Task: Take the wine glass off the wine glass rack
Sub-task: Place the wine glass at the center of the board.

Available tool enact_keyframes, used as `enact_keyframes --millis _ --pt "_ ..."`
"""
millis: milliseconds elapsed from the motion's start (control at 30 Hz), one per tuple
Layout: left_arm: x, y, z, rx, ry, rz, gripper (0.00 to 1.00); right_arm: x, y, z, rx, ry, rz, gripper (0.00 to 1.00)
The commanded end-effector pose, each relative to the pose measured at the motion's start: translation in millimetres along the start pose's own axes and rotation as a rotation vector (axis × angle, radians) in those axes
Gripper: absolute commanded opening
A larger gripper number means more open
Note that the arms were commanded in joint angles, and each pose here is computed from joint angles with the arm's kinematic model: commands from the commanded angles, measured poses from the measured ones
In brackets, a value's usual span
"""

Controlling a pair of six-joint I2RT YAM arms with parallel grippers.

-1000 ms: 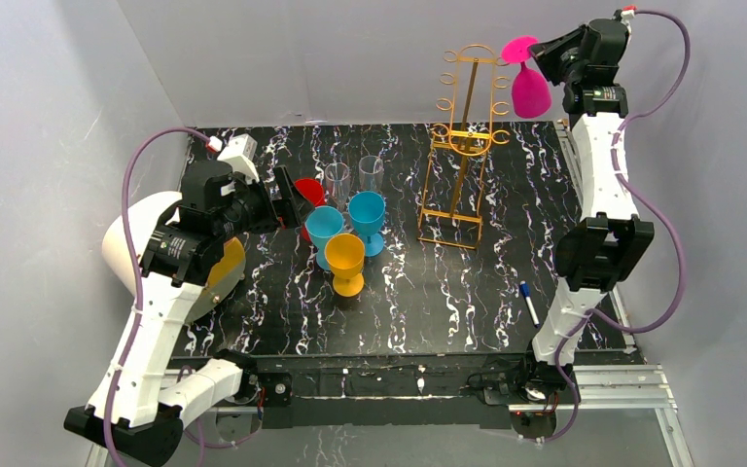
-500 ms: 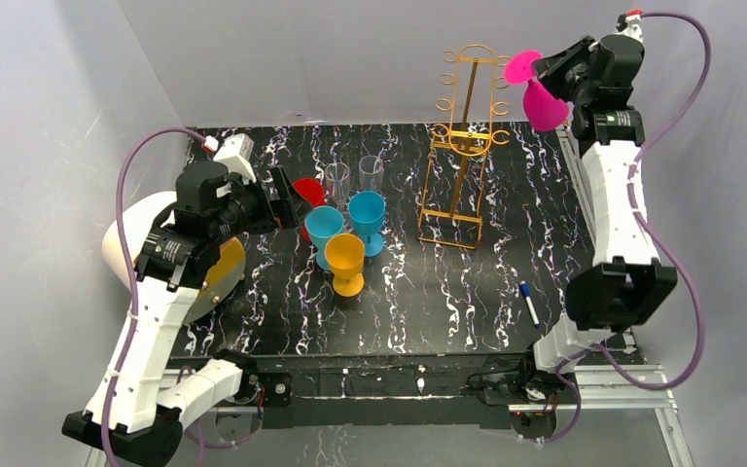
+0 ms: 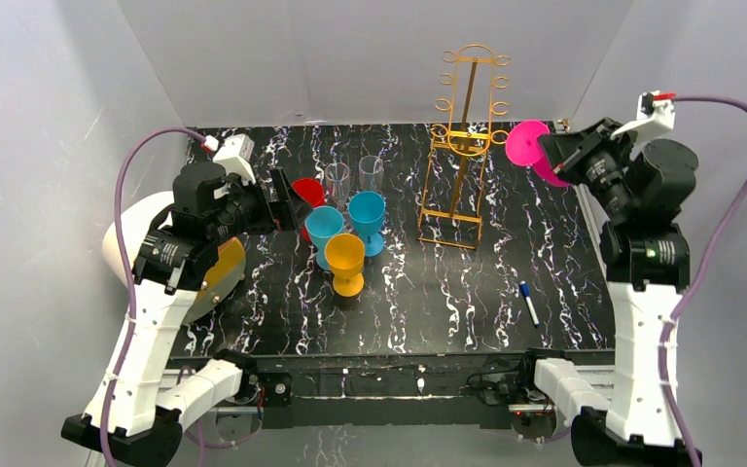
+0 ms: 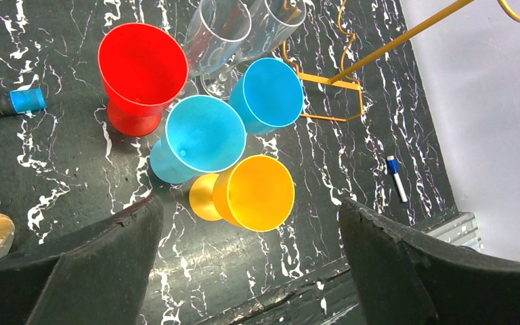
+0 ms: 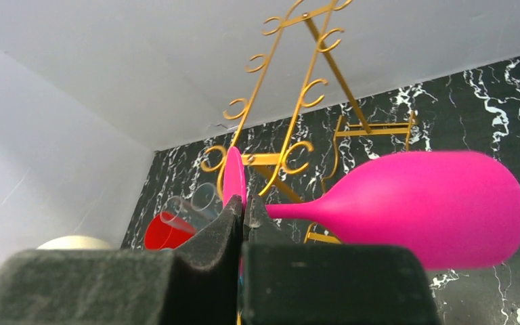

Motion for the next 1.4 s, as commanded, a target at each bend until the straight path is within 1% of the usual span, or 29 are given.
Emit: enact_keyframes --millis 0,33,133,200,233,367,500,600,767,833,967,1033,1067,1133,1167,1200,1267,1367 --pt "-5 -8 0 0.016 0.017 0.064 0.98 11 -23 11 0.074 -0.010 -0.107 0.01" --pt "-6 -7 1 0.020 0.017 0.074 0.98 14 -26 17 0.101 0.010 -0.146 0.01" --pt "-6 -7 3 0.028 0.025 0.095 0.98 23 -35 38 0.221 0.083 -0.360 0.01" --pt "-6 -6 5 0.044 0.035 0.115 0.98 24 -39 53 0.301 0.169 -0.439 0.01" --pt "-6 -3 7 0.063 0.037 0.130 0.98 24 -42 60 0.320 0.194 -0.476 0.01" --pt "-11 6 11 0.134 0.017 0.227 0.98 17 -51 86 0.372 0.226 -0.507 0.01" --pt "-14 9 16 0.163 0.007 0.306 0.98 14 -52 100 0.462 0.278 -0.565 0.01" --pt "-15 9 22 0.197 0.001 0.358 0.96 12 -50 105 0.480 0.290 -0.571 0.01" --pt "-17 12 29 0.247 -0.017 0.409 0.96 14 -47 111 0.513 0.321 -0.648 0.01" --pt "-21 13 32 0.265 -0.009 0.435 0.96 22 -45 114 0.541 0.303 -0.688 0.01" --pt "-44 14 41 0.299 0.062 0.505 0.93 49 -36 125 0.597 0.266 -0.761 0.01" --pt "-57 16 50 0.322 0.092 0.515 0.92 67 -31 131 0.600 0.226 -0.745 0.01" --pt "-61 19 53 0.323 0.095 0.500 0.90 75 -29 132 0.570 0.207 -0.716 0.01" --pt "-63 19 57 0.328 0.085 0.504 0.86 86 -30 130 0.495 0.184 -0.726 0.01" --pt "-64 19 58 0.325 0.076 0.519 0.82 90 -29 128 0.474 0.184 -0.748 0.01" --pt "-65 18 59 0.326 0.067 0.542 0.77 93 -27 129 0.470 0.197 -0.778 0.01" --pt "-67 17 62 0.333 0.050 0.595 0.69 101 -21 136 0.512 0.238 -0.833 0.01" --pt "-65 15 69 0.365 0.044 0.631 0.59 113 -17 153 0.551 0.221 -0.829 0.01"
Point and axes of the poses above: each gripper's point midway between its finger pads, its own y axis out along the fingers, its own x axis along the line the jaws close on, z = x × y, the point moved 10 cm from there along -y, back along the fingers, and after that the axes turned 8 degrees about -y, right-handed, at the moved point
